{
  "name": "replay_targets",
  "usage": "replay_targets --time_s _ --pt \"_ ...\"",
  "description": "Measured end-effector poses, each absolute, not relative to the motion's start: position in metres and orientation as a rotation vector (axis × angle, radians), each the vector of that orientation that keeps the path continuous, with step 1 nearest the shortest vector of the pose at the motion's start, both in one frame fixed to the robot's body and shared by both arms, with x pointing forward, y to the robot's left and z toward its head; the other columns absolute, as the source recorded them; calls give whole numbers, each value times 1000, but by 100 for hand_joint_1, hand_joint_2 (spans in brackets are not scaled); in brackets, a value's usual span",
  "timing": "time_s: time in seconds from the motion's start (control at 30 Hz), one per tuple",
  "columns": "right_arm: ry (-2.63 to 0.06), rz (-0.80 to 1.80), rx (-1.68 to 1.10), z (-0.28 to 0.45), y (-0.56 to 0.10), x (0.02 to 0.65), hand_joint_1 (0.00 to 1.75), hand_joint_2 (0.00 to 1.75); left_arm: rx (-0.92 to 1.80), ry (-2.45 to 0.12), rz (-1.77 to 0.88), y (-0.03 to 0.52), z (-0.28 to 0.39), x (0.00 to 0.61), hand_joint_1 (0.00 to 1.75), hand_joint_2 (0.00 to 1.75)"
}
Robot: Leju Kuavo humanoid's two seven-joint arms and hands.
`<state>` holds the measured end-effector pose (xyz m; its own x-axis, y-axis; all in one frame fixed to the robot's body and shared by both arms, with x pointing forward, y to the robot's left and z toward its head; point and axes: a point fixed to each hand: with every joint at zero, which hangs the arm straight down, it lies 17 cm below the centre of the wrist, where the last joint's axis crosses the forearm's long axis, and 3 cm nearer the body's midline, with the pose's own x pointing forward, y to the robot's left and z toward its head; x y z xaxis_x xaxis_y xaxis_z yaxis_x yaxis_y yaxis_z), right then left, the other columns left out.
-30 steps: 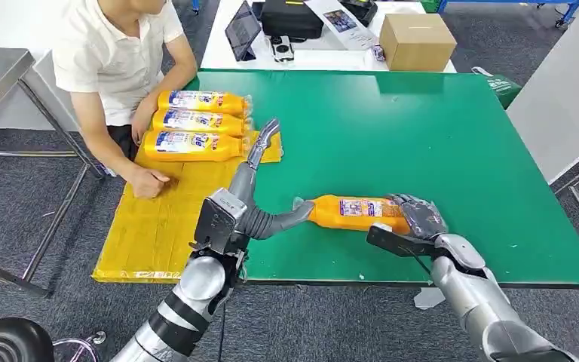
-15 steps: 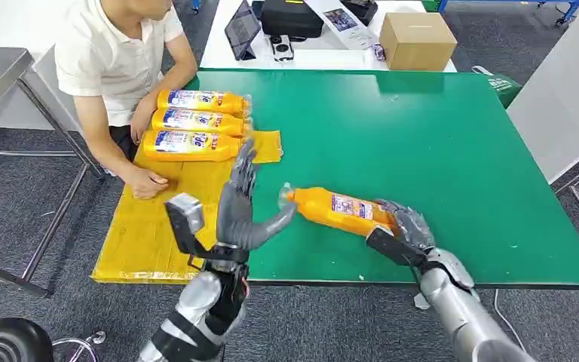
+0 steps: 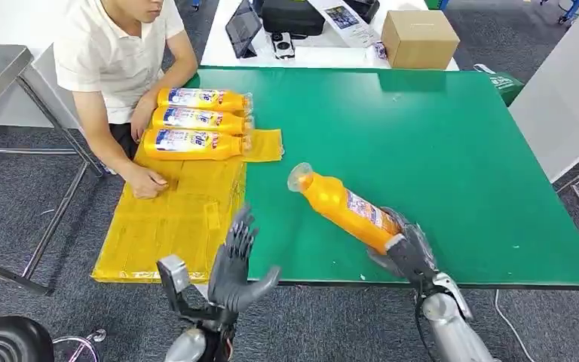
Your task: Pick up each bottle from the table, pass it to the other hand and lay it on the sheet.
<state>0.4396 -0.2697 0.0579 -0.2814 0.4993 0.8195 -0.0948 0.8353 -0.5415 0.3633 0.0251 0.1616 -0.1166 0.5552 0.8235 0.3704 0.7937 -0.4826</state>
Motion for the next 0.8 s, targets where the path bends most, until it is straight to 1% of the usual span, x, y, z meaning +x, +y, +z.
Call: replay_targets --time_s 0.2,0.33,0.47,0.63,0.8 --pt "-1827 523 -278 71 -257 424 175 175 -654 -1768 149 39 158 349 0 175" --pt "-1859 506 -244 81 -240 422 175 175 -664 -1752 145 38 157 348 0 175" --pt "-1889 556 -153 88 -207 416 175 175 -738 -1712 127 29 158 345 0 175" --pt "-1910 658 -33 94 -153 405 175 175 -755 -1692 83 19 158 350 0 175" --pt "-1924 692 -2 98 -135 401 175 175 -752 -1682 79 18 155 352 0 175"
